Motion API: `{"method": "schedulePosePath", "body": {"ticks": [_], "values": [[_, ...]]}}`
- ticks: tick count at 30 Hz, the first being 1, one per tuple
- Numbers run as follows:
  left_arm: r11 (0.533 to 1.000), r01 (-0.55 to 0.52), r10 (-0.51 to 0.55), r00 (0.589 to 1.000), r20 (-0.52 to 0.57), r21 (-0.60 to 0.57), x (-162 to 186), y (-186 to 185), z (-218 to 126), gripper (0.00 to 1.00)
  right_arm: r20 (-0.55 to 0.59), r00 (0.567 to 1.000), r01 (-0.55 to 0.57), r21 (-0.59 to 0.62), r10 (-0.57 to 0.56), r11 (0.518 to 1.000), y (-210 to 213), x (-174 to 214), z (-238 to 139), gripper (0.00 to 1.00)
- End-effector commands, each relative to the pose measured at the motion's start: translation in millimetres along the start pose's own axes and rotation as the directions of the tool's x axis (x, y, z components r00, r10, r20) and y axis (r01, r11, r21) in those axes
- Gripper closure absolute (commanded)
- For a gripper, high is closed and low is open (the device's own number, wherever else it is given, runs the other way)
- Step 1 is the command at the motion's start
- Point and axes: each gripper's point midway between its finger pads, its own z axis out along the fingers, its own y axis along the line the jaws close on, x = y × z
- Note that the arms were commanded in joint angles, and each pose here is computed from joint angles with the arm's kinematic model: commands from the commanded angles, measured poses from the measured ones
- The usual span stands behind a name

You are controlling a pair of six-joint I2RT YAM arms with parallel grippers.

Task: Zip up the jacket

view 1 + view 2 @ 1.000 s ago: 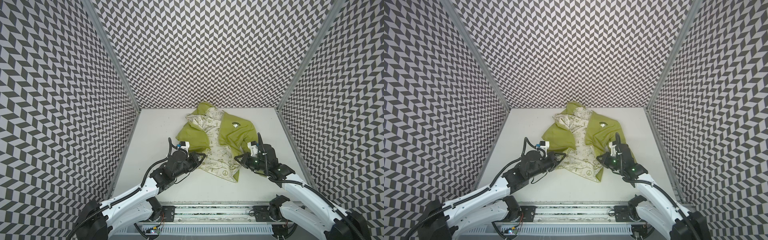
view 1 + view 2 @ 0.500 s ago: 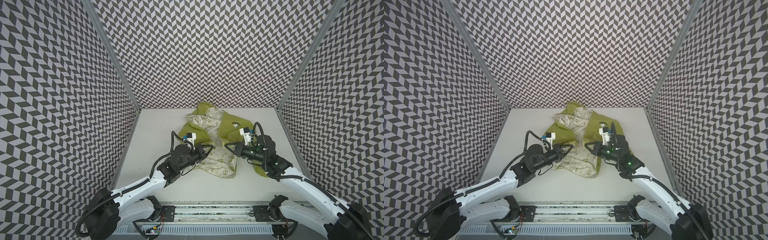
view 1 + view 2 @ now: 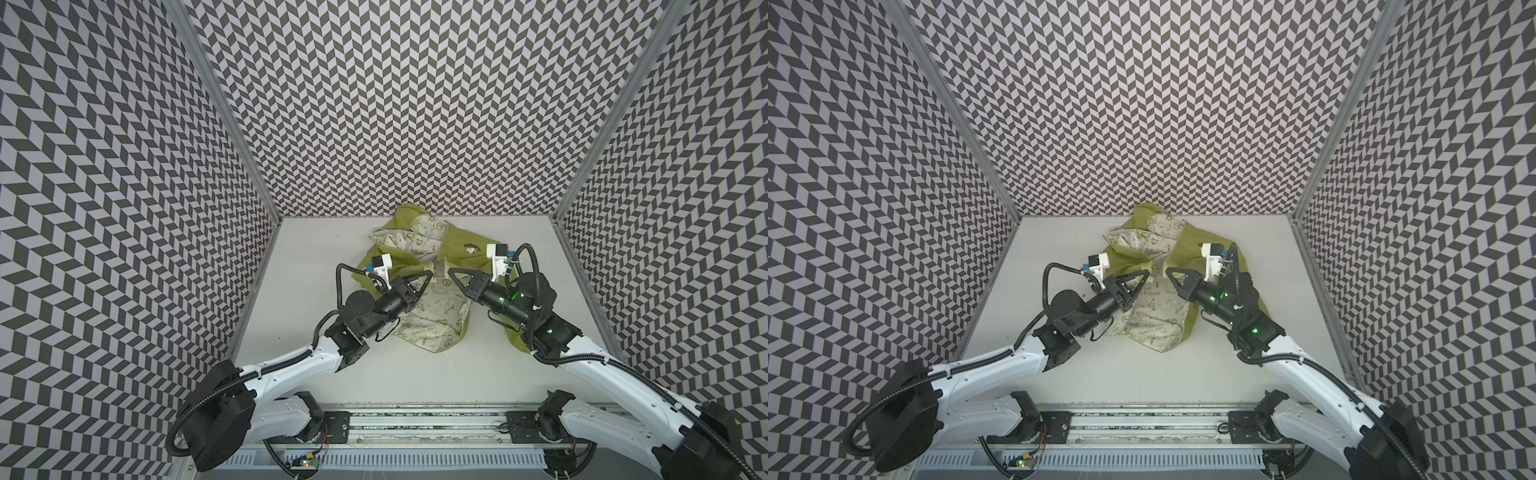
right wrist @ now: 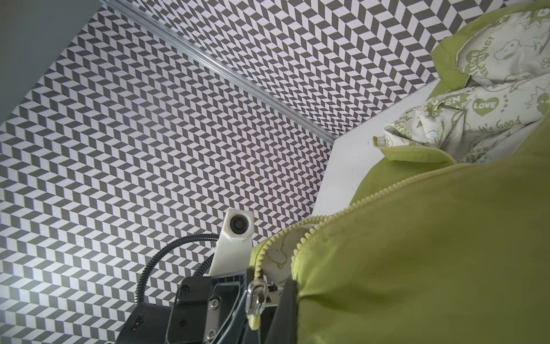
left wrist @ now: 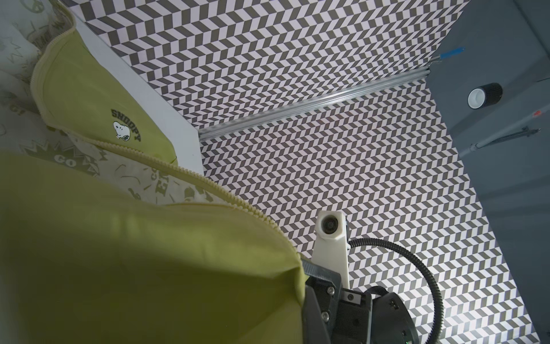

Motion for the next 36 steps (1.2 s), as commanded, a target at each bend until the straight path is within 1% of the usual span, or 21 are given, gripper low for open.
{"method": "schedulePosePath", "body": {"ticks": [1, 5, 8, 18, 29, 36], "values": [[0.992, 0.024, -0.028, 0.999, 0.032, 0.127, -6, -30, 1, 1.00, 0.100, 0.995, -0.011, -0.118, 0.023, 0.993, 31, -23, 2, 1.00], [0.987, 0.046, -0.051, 0.998, 0.032, 0.152, -6, -30, 3, 1.00, 0.115, 0.992, -0.033, -0.150, 0.050, 0.988, 36, -27, 4, 1.00], [0.983, 0.062, -0.068, 0.997, 0.031, 0.176, -7, -31, 4, 1.00, 0.128, 0.990, -0.031, -0.148, 0.051, 0.989, 38, -30, 4, 1.00], [0.964, 0.101, -0.107, 0.994, 0.012, 0.246, -5, -34, 12, 1.00, 0.150, 0.989, 0.034, -0.152, -0.011, 0.988, 49, -34, 3, 1.00], [0.965, 0.097, -0.104, 0.995, 0.013, 0.245, -3, -34, 15, 1.00, 0.205, 0.979, 0.031, -0.137, -0.003, 0.990, 54, -42, -3, 1.00], [0.964, 0.094, -0.101, 0.995, 0.014, 0.248, -1, -35, 17, 1.00, 0.200, 0.980, 0.034, -0.140, -0.005, 0.990, 57, -40, -1, 1.00]]}}
